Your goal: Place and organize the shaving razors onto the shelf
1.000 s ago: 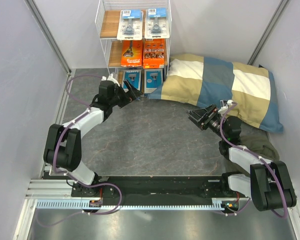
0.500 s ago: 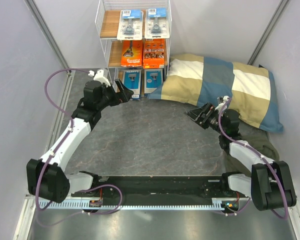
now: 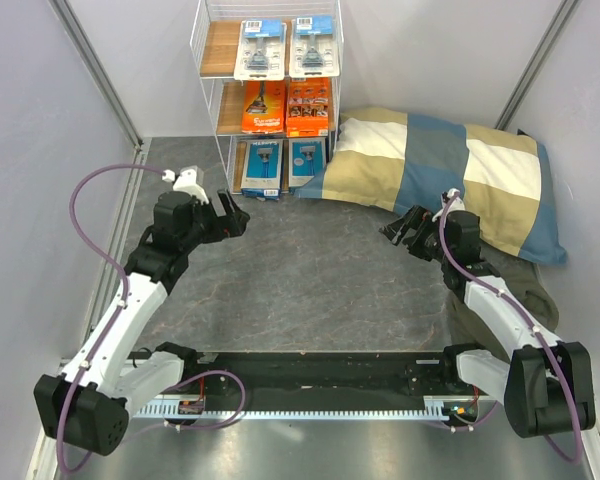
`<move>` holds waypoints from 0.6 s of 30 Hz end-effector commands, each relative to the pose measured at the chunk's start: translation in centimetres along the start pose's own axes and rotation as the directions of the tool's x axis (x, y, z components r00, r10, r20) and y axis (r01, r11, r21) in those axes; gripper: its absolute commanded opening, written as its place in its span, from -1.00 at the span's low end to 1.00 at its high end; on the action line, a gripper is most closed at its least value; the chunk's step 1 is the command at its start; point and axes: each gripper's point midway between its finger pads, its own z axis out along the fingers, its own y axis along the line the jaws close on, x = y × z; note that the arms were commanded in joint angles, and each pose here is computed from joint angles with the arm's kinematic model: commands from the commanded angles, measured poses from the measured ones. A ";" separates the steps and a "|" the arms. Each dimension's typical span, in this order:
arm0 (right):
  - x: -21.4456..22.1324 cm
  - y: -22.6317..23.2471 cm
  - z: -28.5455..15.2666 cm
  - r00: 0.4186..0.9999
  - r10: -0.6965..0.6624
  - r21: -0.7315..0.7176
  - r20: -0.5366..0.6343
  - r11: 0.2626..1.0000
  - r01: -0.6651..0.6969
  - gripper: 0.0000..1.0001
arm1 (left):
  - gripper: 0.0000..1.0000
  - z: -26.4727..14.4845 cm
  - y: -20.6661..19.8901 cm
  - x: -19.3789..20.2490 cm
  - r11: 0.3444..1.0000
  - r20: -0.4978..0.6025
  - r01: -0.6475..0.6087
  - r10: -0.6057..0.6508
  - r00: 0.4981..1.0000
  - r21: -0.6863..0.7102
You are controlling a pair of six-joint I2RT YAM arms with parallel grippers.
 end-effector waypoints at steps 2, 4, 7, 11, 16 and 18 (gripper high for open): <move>-0.7 -2.1 -0.7 0.998 -0.054 0.118 0.035 0.992 0.050 0.96 | 1.00 -0.7 1.7 2.5 0.999 -0.035 0.008 -0.010 0.999 -0.051; -0.5 -2.5 -0.7 0.998 -0.056 0.133 0.035 0.990 0.051 0.96 | 1.00 -1.0 1.9 2.7 0.998 -0.028 0.017 -0.019 0.999 -0.056; -0.5 -2.7 -0.7 0.997 -0.064 0.139 0.034 0.989 0.059 0.96 | 1.00 -1.2 1.8 2.6 0.998 -0.016 0.023 -0.024 1.000 -0.053; -0.7 -3.0 -0.6 0.997 -0.070 0.155 0.039 0.986 0.063 0.96 | 1.00 -1.1 1.7 2.6 0.999 -0.017 0.014 -0.015 1.000 -0.046; -1.2 -3.6 -0.5 0.994 -0.089 0.191 0.057 0.979 0.077 0.96 | 1.00 -0.7 1.9 2.9 0.998 -0.031 0.016 -0.017 0.999 -0.053; -1.6 -3.7 -0.5 0.993 -0.100 0.202 0.067 0.976 0.084 0.96 | 1.00 -0.6 1.9 2.8 0.998 -0.033 0.015 -0.017 0.999 -0.057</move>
